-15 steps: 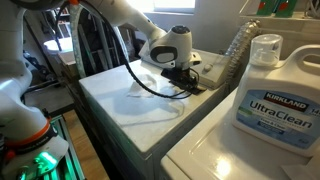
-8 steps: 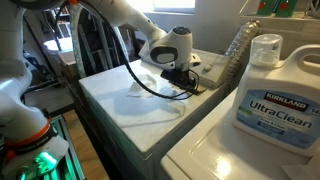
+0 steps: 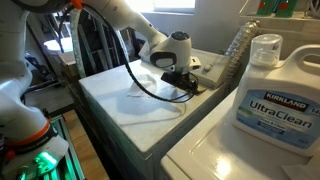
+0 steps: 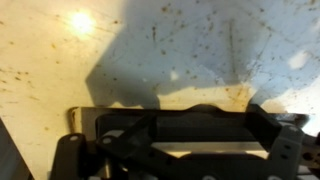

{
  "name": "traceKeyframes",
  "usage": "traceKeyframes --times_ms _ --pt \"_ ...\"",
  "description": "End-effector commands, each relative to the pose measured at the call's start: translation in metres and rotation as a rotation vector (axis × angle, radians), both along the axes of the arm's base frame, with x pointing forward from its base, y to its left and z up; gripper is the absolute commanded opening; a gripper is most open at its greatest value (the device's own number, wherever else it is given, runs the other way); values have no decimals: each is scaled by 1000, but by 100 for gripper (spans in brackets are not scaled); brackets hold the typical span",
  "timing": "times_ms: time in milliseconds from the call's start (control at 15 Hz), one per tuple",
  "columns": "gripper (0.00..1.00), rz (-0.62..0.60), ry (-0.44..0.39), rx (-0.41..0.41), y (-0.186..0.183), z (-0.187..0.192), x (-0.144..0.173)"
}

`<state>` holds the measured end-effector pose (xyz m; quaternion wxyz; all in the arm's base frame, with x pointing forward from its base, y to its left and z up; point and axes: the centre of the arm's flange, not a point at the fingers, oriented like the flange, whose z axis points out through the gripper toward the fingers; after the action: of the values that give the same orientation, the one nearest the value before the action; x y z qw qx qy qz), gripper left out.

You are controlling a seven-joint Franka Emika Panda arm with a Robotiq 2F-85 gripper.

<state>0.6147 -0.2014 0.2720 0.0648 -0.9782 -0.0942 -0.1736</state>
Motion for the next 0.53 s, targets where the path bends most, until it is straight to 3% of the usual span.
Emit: traceKeyframes --times_ms 0,467 --pt "100 -50 -53 60 4 -8 1" --pt "100 -80 -55 81 9 -16 3"
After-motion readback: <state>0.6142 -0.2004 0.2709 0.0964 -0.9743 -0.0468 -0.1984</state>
